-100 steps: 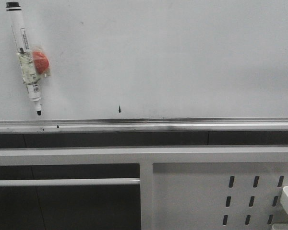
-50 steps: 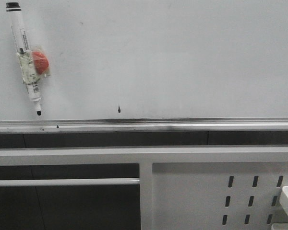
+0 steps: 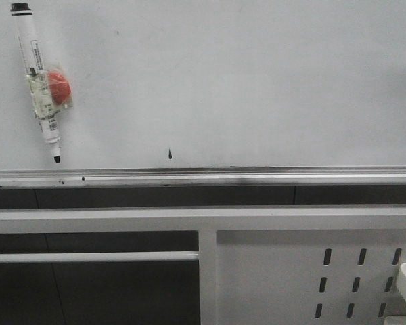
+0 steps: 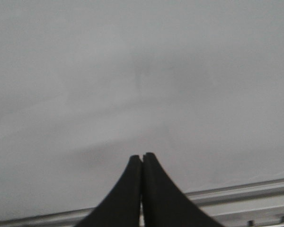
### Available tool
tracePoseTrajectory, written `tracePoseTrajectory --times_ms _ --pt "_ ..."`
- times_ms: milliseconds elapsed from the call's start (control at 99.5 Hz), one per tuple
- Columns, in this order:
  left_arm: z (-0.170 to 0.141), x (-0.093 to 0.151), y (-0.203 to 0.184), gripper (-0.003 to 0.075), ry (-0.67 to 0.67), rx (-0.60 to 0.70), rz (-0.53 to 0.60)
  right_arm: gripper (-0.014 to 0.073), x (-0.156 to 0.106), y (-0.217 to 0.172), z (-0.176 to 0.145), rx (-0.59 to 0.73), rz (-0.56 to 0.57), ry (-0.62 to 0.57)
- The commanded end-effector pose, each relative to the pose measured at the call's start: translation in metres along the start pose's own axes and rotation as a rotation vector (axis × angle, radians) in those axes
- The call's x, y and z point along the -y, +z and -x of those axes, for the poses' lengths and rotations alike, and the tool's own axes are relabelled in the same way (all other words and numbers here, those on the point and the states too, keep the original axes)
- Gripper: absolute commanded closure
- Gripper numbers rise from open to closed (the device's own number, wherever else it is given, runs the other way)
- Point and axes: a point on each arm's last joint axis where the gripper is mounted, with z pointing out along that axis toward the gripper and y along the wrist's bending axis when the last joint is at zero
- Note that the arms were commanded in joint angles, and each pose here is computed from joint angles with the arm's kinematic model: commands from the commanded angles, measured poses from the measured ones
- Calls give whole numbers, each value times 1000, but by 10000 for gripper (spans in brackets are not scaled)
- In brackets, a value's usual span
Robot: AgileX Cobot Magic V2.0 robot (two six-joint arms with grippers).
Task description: Write number 1 on whiteboard
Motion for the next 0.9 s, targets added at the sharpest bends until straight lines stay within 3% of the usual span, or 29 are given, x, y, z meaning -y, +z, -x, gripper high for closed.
tracePoseTrajectory --times_ms 0,100,221,342,593,743,894 --pt "16 4 1 734 48 91 -29 645 -16 2 9 29 121 41" --pt "16 5 1 663 49 91 -40 645 -20 2 7 21 147 4" --pt "15 9 1 477 35 78 -92 645 -21 2 7 25 152 -9" --pt "13 16 0 361 19 60 -184 645 -20 2 7 23 147 -19" --pt "-22 41 0 341 3 -94 -466 645 -19 3 5 18 143 -55" --pt "-51 55 -2 341 -8 -171 -608 645 -34 -1 9 87 294 -163" --pt "-70 63 4 343 -42 -211 -635 645 -45 -5 10 126 400 -205"
